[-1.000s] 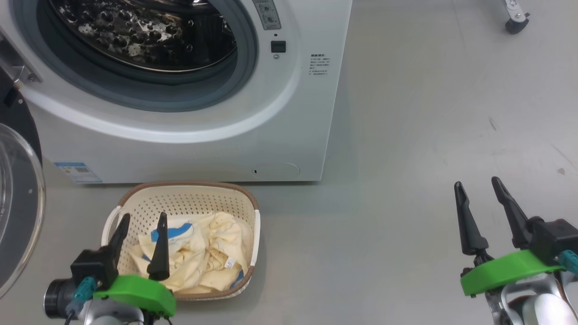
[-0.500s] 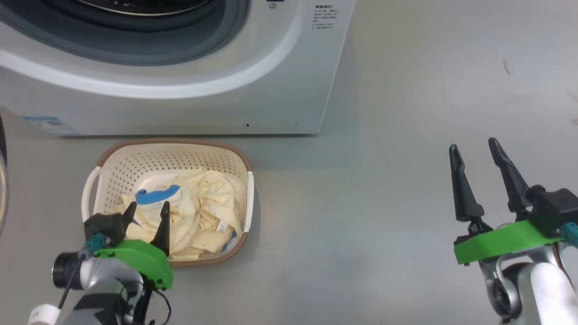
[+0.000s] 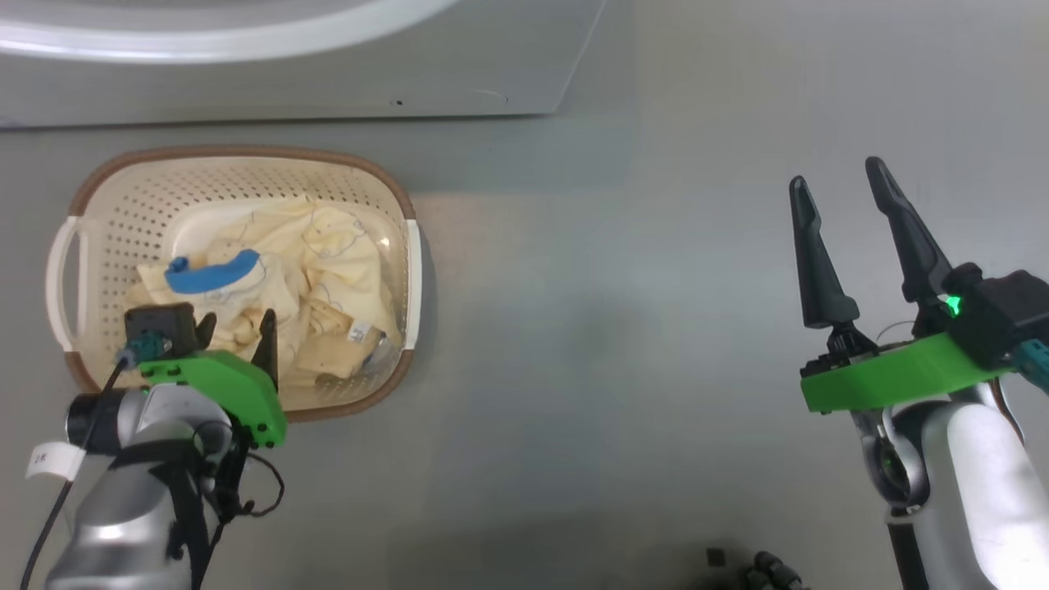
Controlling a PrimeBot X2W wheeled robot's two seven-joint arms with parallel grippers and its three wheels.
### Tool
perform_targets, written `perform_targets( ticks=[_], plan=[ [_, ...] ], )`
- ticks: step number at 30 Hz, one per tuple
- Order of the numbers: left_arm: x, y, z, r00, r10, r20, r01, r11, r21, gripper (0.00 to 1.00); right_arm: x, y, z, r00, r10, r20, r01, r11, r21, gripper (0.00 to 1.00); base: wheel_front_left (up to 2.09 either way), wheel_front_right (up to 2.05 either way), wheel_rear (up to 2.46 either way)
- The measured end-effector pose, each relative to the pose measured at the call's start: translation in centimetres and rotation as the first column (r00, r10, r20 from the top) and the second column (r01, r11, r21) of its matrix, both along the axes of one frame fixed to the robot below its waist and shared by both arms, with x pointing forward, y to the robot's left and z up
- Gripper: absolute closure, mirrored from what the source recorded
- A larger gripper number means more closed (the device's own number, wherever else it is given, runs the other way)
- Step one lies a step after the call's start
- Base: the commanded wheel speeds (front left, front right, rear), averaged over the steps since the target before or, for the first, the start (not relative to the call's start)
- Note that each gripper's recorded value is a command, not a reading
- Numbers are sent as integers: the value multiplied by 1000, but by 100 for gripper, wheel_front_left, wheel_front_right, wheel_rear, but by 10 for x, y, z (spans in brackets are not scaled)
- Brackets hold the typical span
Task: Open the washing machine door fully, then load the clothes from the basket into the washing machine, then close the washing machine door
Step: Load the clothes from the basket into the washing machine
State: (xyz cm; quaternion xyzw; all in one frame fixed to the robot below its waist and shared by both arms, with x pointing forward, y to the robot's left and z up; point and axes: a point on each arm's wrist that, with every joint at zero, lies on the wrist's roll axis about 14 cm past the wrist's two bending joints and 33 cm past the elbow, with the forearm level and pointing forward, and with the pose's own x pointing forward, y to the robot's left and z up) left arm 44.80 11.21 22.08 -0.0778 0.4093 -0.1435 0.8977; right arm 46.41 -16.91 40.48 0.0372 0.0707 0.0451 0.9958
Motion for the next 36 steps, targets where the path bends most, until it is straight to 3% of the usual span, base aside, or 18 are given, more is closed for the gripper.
perform_targets(
  ticks=[15, 30, 31, 33, 36],
  plan=[
    [9, -8, -87, 975, 22, -223, -34, 998, -48, 0, 16, -6, -67, 995, -10, -99, 11, 1000, 10, 0, 0, 0, 0],
    [11, 11, -158, 924, 63, -377, -55, 998, 31, 2, 8, -13, -112, 981, -22, -193, 22, 1000, 1, 0, 0, 0, 0],
    [11, 10, -160, 923, 61, -381, -52, 998, 33, 53, 7, -14, -113, 981, -24, -195, 24, 1000, -2, 0, 0, 0, 0],
    [11, 11, -163, 920, 61, -386, -50, 998, 39, 100, 6, -15, -114, 980, -27, -199, 26, 1000, -5, 0, 0, 0, 0],
    [9, 13, -163, 919, 62, -390, -47, 998, 48, 100, 7, -15, -113, 980, -26, -195, 26, 1000, -4, 0, 0, 0, 0]
  ],
)
